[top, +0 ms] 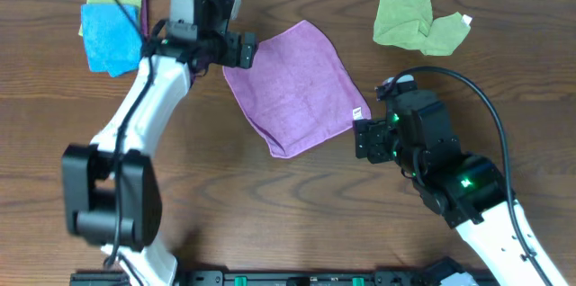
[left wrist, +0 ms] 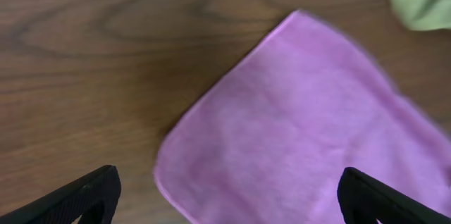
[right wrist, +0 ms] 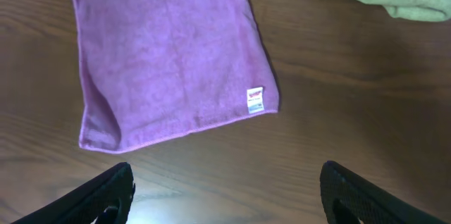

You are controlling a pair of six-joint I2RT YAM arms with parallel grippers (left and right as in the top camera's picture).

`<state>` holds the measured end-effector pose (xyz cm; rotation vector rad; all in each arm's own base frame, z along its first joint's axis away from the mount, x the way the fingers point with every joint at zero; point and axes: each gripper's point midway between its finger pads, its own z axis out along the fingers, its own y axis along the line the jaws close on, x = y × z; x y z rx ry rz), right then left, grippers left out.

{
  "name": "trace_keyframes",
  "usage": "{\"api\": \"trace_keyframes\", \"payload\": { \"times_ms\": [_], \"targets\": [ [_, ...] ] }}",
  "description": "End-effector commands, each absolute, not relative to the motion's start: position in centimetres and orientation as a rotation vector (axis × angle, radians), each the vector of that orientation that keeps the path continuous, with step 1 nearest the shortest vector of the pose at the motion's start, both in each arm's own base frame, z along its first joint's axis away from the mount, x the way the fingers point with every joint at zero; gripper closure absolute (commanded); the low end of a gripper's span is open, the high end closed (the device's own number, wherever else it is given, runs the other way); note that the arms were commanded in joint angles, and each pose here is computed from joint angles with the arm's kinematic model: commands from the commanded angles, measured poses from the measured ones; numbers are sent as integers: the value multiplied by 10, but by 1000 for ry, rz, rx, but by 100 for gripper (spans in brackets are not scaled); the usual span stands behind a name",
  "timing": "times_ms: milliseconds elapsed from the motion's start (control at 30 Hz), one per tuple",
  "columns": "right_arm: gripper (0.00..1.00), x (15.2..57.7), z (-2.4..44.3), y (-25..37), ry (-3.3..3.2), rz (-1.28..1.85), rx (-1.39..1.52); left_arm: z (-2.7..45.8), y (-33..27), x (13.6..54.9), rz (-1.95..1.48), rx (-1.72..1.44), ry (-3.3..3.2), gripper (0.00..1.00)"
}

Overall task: Fold the cloth
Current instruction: 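Grasp the purple cloth's left corner with the left gripper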

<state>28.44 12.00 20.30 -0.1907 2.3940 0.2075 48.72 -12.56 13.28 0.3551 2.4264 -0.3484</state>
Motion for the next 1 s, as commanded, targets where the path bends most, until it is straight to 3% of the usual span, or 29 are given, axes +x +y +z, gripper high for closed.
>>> {"api": "trace_keyframes", "payload": {
  "times_ms": [0, 33, 367, 433, 500, 833, 967],
  "targets": [
    [15, 288, 213, 122, 2365, 223, -198, 108, -116, 494, -191, 377, 2488, 0],
    [14, 289, 213, 122, 2363, 225, -197, 98, -115, 491, -169, 380, 2519, 0],
    [16, 290, 215, 122, 2361, 250, -141, 66, -105, 476, -54, 377, 2636, 50],
    [20, 291, 215, 123, 2357, 251, -140, 62, -104, 476, -52, 375, 2647, 78],
    [21, 292, 216, 123, 2352, 254, -139, 59, -105, 475, -57, 375, 2653, 94],
    [24, 292, 215, 123, 2356, 251, -141, 39, -106, 482, -57, 378, 2660, 94],
    [43, 294, 207, 124, 2381, 240, -144, 23, -107, 486, -55, 380, 2666, 94]
  ]
}}
